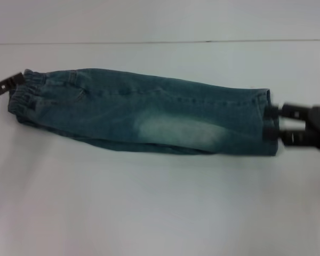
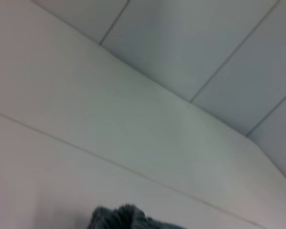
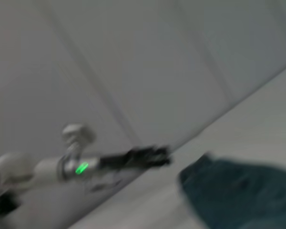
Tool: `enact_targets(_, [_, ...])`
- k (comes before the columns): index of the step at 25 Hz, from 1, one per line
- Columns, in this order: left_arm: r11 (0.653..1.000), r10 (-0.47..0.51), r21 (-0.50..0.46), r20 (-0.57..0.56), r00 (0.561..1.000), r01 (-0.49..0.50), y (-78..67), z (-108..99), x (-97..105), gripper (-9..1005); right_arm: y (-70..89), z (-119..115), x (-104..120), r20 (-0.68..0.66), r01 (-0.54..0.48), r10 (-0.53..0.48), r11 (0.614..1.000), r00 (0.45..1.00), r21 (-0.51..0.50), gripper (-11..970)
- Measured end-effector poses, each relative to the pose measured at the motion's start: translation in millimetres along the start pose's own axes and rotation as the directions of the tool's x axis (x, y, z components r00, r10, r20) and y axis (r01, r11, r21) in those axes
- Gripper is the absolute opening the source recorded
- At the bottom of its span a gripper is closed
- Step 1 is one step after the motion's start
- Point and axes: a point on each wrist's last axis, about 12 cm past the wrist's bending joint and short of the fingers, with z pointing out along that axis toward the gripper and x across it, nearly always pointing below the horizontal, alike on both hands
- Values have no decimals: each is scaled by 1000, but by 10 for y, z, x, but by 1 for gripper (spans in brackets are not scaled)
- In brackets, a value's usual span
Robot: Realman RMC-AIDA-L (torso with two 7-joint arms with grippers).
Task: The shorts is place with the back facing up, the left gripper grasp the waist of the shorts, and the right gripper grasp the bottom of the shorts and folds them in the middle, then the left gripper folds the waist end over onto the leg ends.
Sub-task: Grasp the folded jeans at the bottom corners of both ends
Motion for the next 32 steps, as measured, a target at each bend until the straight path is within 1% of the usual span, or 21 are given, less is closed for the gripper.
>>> enact_targets(2, [1000, 16, 7, -29, 999, -16, -1, -31, 27, 933, 64, -16, -3, -72, -3, -1, 999, 997, -50, 955])
enact_targets(5, [999, 43, 19, -92, 995, -41, -13, -63, 65, 932, 105, -7, 25, -124, -14, 5, 997, 992, -72, 957])
enact_targets(7, [999, 34, 10, -116, 993, -33, -6, -75, 73, 932, 111, 4, 51, -132, -19, 10, 997, 991, -72, 957])
enact_targets(10, [1000, -6, -29, -136, 991, 2, 15, -59, 41, 931, 100, 35, 82, -128, -22, 14, 998, 992, -62, 956])
enact_targets(13, [996, -40, -81, -151, 988, 28, 31, 11, -20, 931, 81, 62, 89, -127, -20, 13, 999, 992, -48, 955])
enact_targets(16, [988, -83, -141, -161, 983, 60, 24, 126, -87, 930, 73, 87, 84, -126, -18, 12, 999, 992, -45, 955])
enact_targets(23, [966, -139, -242, -191, 972, 90, -32, 355, -300, 921, 55, 135, 83, -123, -14, 10, 999, 992, -35, 955])
enact_targets(28, [946, -170, -309, -227, 959, 95, -42, 470, -347, 910, 53, 157, 94, -121, -15, 11, 999, 993, -32, 955])
enact_targets(32, [940, -184, -324, -216, 959, 107, -54, 549, -333, 899, 42, 178, 107, -118, -16, 13, 1000, 993, -20, 955])
